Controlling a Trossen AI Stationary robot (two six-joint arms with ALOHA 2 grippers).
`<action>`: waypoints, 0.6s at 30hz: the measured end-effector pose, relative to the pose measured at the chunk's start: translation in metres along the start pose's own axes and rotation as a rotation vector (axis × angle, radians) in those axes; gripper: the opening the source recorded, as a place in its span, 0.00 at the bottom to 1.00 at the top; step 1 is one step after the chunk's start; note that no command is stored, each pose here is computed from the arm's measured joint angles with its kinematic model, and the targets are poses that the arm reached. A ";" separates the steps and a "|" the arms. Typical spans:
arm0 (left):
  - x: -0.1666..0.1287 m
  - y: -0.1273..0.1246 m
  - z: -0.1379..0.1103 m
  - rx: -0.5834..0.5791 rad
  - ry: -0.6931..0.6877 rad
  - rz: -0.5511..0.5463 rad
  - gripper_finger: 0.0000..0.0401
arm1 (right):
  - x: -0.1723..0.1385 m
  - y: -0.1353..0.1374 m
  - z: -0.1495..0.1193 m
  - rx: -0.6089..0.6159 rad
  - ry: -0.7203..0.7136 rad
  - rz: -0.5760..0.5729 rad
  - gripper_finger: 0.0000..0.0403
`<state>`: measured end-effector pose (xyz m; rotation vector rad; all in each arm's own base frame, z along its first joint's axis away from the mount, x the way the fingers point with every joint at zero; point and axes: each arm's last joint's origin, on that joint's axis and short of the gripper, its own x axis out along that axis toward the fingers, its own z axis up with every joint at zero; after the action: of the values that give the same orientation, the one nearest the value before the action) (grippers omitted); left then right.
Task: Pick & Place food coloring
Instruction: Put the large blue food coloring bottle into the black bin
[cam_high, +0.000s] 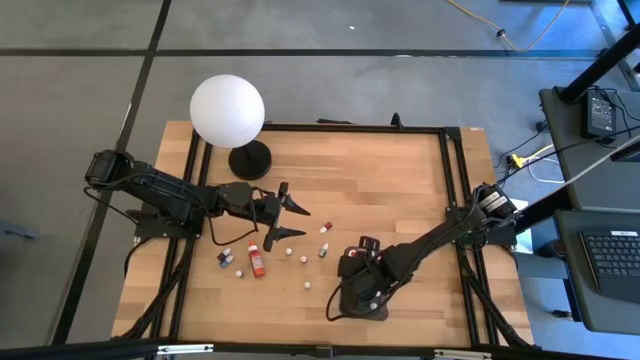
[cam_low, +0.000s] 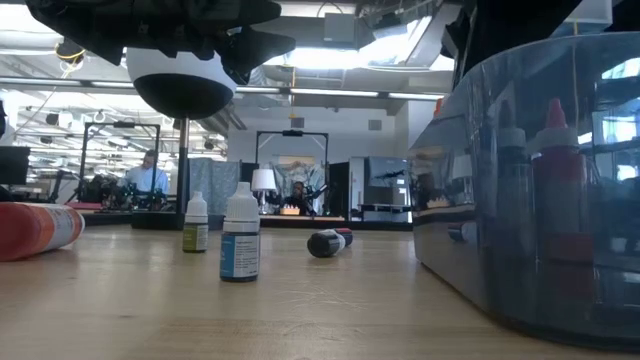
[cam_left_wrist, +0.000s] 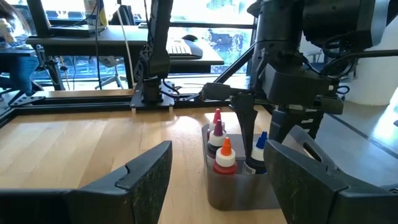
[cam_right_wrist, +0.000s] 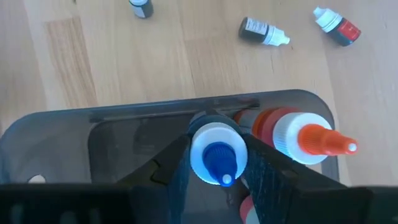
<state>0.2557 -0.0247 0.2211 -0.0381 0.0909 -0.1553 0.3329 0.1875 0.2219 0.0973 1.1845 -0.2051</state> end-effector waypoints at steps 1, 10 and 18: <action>0.000 0.000 0.000 0.000 0.000 0.000 0.63 | 0.000 0.000 0.000 0.000 0.000 0.000 0.35; 0.000 0.000 0.000 0.000 0.000 0.000 0.63 | 0.011 0.003 -0.001 -0.056 0.019 -0.022 0.36; 0.000 0.000 0.000 0.000 0.000 0.000 0.63 | 0.012 0.003 -0.001 -0.063 0.018 -0.034 0.36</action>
<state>0.2557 -0.0248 0.2211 -0.0381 0.0907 -0.1557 0.3371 0.1893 0.2102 0.0244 1.2097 -0.1971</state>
